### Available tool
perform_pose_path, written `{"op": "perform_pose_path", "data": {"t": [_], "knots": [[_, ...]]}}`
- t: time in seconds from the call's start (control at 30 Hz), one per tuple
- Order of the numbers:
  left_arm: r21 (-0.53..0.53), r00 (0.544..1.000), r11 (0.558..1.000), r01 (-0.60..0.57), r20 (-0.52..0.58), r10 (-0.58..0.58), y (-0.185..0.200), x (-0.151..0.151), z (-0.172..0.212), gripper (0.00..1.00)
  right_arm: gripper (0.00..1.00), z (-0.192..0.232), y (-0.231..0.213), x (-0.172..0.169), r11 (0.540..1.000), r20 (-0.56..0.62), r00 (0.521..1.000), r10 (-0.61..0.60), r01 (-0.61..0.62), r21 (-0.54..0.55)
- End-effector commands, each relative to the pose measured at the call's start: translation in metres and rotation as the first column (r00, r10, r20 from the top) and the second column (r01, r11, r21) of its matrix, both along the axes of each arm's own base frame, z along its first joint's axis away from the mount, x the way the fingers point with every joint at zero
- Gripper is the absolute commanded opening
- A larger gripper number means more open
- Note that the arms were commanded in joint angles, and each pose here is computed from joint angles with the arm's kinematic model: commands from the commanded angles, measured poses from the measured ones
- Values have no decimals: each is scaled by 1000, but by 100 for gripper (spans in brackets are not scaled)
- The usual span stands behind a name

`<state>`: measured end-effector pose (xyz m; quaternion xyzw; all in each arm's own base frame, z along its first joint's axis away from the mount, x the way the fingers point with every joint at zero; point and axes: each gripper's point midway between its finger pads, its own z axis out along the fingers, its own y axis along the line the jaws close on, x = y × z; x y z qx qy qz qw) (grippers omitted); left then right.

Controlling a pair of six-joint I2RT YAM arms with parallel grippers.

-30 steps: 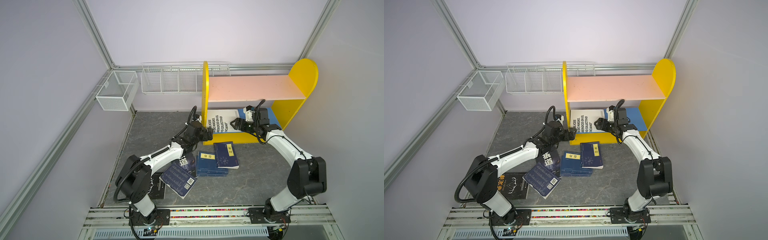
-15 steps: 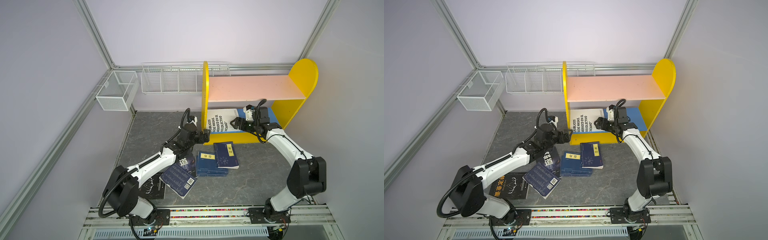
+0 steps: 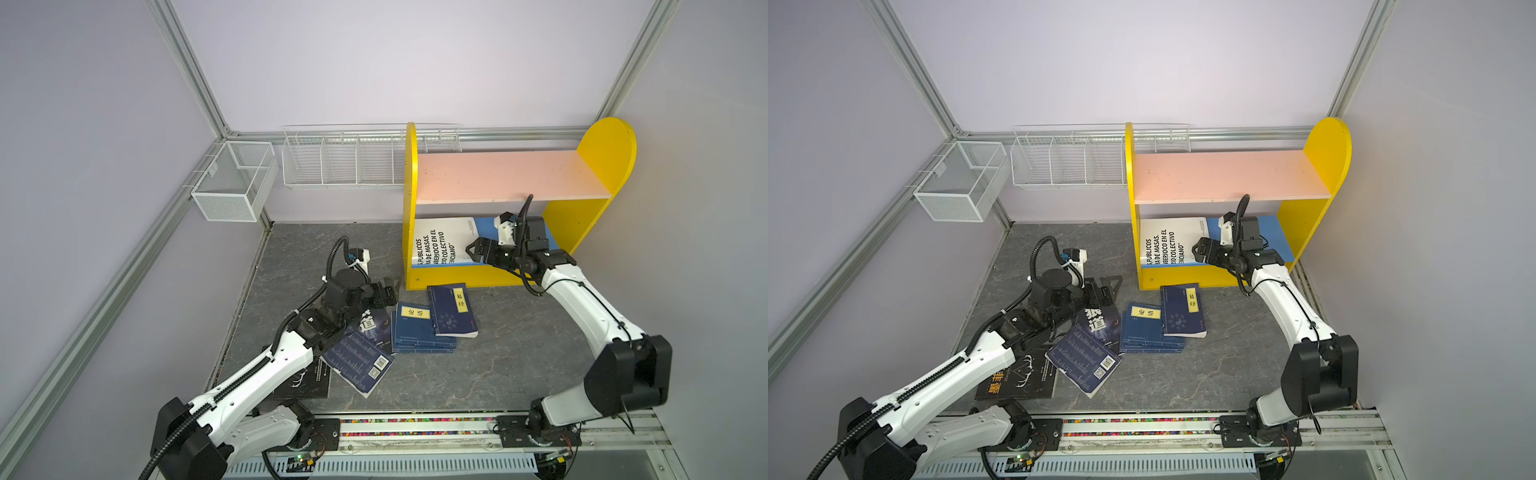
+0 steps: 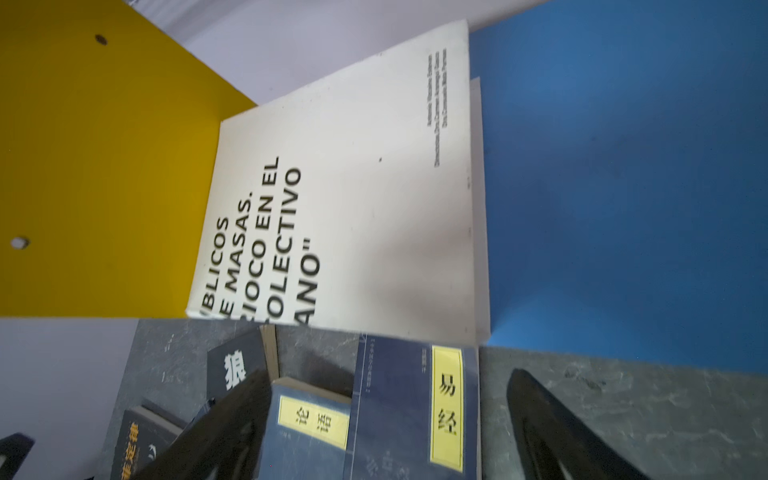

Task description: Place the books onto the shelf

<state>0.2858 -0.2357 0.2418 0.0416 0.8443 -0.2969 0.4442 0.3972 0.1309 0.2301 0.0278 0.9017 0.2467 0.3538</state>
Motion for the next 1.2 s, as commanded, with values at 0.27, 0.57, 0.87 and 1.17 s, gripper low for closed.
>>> {"op": "perform_pose_path", "data": {"t": [0.27,0.57,0.87,1.17], "knots": [[-92,940,988,121,-310,-144,-16,-46,-100,87,92,-83,26,-123,996,-144,989,26,-14,87],[-162,912,960,227,-310,-268,-75,-46,-90,85,88,-129,23,-111,1000,-192,981,11,-8,16],[-224,883,967,124,-420,-211,-123,-12,-131,78,75,-162,23,-83,997,-251,968,-21,3,-73],[-205,842,976,69,-513,-167,-147,8,-172,69,54,-203,15,-86,989,-332,942,-55,5,-150]]}}
